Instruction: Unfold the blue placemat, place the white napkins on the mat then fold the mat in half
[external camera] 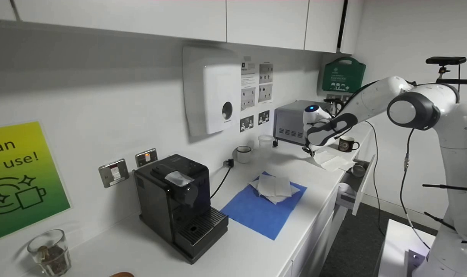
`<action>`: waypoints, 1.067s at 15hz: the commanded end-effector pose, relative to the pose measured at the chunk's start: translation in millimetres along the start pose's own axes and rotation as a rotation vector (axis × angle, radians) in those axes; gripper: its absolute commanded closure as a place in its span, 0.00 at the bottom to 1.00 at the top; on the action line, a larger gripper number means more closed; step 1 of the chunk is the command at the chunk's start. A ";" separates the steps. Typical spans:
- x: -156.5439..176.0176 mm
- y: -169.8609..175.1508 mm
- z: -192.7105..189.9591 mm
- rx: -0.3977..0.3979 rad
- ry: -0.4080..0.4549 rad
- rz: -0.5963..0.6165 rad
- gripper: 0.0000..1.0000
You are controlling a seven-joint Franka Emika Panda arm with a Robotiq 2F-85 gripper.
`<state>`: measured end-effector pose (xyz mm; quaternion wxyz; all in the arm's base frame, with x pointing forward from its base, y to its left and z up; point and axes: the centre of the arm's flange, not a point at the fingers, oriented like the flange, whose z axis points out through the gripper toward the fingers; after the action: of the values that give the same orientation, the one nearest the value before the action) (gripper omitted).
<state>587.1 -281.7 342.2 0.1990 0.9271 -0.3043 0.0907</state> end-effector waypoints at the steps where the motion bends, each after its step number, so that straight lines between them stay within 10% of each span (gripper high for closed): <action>1: -14.2 -3.3 -36.7 0.006 0.043 0.030 1.00; 16: -65.5 -117.2 -101.8 -0.079 0.133 -0.094 1.00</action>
<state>614.5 -143.6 367.0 0.2465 0.9261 -0.2551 0.1283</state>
